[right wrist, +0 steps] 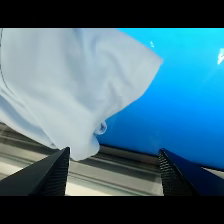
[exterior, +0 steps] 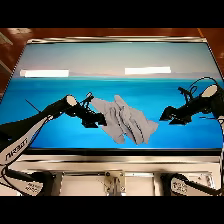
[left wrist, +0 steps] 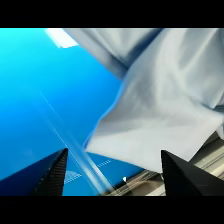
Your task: Fold the shirts.
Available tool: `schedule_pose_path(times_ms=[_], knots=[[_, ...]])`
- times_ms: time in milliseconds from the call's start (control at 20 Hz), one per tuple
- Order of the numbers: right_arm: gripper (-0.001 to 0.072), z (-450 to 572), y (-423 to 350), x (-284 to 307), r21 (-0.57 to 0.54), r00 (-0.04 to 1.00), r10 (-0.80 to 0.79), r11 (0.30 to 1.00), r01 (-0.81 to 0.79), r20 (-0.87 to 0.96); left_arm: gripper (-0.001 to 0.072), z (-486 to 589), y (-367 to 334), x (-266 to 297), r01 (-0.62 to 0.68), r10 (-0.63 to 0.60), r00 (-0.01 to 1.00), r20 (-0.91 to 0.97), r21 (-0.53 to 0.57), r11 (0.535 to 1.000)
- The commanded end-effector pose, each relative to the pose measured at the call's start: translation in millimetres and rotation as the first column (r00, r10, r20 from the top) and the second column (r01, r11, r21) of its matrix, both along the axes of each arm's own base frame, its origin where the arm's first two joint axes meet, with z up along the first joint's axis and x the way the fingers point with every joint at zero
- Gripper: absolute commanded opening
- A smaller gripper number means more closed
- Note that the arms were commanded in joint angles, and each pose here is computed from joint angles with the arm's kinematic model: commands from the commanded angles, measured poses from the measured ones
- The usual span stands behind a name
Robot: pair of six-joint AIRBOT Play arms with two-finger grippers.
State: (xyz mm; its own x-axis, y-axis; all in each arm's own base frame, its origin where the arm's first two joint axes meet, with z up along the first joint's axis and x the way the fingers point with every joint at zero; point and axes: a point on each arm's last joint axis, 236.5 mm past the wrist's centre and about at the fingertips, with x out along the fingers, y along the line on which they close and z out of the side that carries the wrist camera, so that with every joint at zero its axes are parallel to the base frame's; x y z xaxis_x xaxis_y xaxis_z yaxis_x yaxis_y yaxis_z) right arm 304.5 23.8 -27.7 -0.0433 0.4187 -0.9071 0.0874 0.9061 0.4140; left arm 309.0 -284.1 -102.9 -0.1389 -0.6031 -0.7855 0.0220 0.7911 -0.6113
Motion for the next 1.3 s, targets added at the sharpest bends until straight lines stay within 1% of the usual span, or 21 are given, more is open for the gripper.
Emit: schedule_pose_path(times_ms=[0,50,100,150,200,250,300,350,550,750,950,1100,1150,1200,1250], knots=[[0.0674,-1.6,-1.6,4.4,-0.009,1.000,-0.030,1.000,0.030,0.005,0.0700,-13.6,-9.3,1.6,-0.023,0.023,1.000,-0.009,-0.013,1.000],[0.0675,-2.0,-2.1,6.5,-0.012,0.999,-0.043,0.999,0.043,0.009,0.0698,-14.3,-11.0,6.3,-0.041,0.041,0.999,0.001,-0.019,0.999],[0.0675,-2.8,-2.9,9.0,-0.015,0.998,-0.059,0.998,0.059,0.014,0.0666,-14.8,-13.2,11.3,-0.059,0.060,0.998,0.014,-0.026,0.998],[0.0675,-4.3,-3.9,10.6,-0.020,0.997,-0.076,0.997,0.076,0.016,0.0483,-16.2,-14.5,14.5,-0.072,0.072,0.997,0.021,-0.028,0.997],[0.0675,-7.5,-5.2,11.6,-0.026,0.995,-0.097,0.995,0.097,0.015,0.0272,-17.4,-15.3,16.0,-0.079,0.080,0.997,0.023,-0.029,0.996],[0.0675,-13.0,-7.2,10.1,-0.038,0.993,-0.114,0.993,0.114,0.009,0.0152,-17.7,-15.5,17.2,-0.081,0.082,0.996,0.027,-0.030,0.996],[0.0675,-19.4,-9.4,6.9,-0.051,0.992,-0.125,0.991,0.125,-0.001,0.0062,-16.7,-15.0,15.8,-0.048,0.049,0.998,0.044,-0.036,0.998],[0.0675,-26.7,-10.2,3.5,-0.058,0.991,-0.131,0.990,0.131,-0.008,0.0034,-14.9,-13.2,12.1,-0.012,0.015,0.999,0.048,-0.044,0.999],[0.0675,-60.1,-4.2,-2.2,-0.042,0.979,-0.199,0.979,0.198,-0.050,0.0034,-4.9,-1.0,2.4,0.032,-0.032,0.999,0.003,-0.071,0.997],[0.0675,-80.4,19.5,6.4,0.066,0.960,-0.261,0.961,0.268,-0.106,0.0033,11.7,-1.3,5.4,0.041,-0.037,0.999,0.039,-0.086,0.995],[0.0675,-93.2,22.3,18.4,0.082,0.937,-0.329,0.937,0.339,-0.116,0.0033,23.9,-2.4,8.1,0.043,-0.037,0.997,0.069,-0.095,0.995],[0.0674,-102.7,25.7,17.0,0.080,0.927,-0.343,0.931,0.357,-0.148,0.0033,27.0,-2.6,10.9,0.038,-0.030,0.996,0.084,-0.097,0.995],[0.0648,-104.8,29.1,17.5,0.078,0.931,-0.336,0.934,0.349,-0.147,0.0033,27.3,-2.6,11.0,0.038,-0.030,0.996,0.085,-0.097,0.995],[0.0535,-106.6,32.9,19.9,0.073,0.936,-0.327,0.938,0.338,-0.133,0.0033,27.9,-2.7,11.1,0.040,-0.032,0.996,0.088,-0.098,0.994],[0.0374,-107.9,36.7,25.2,0.069,0.941,-0.323,0.941,0.331,-0.106,0.0033,29.7,-2.8,11.7,0.054,-0.044,0.993,0.105,-0.100,0.993]])
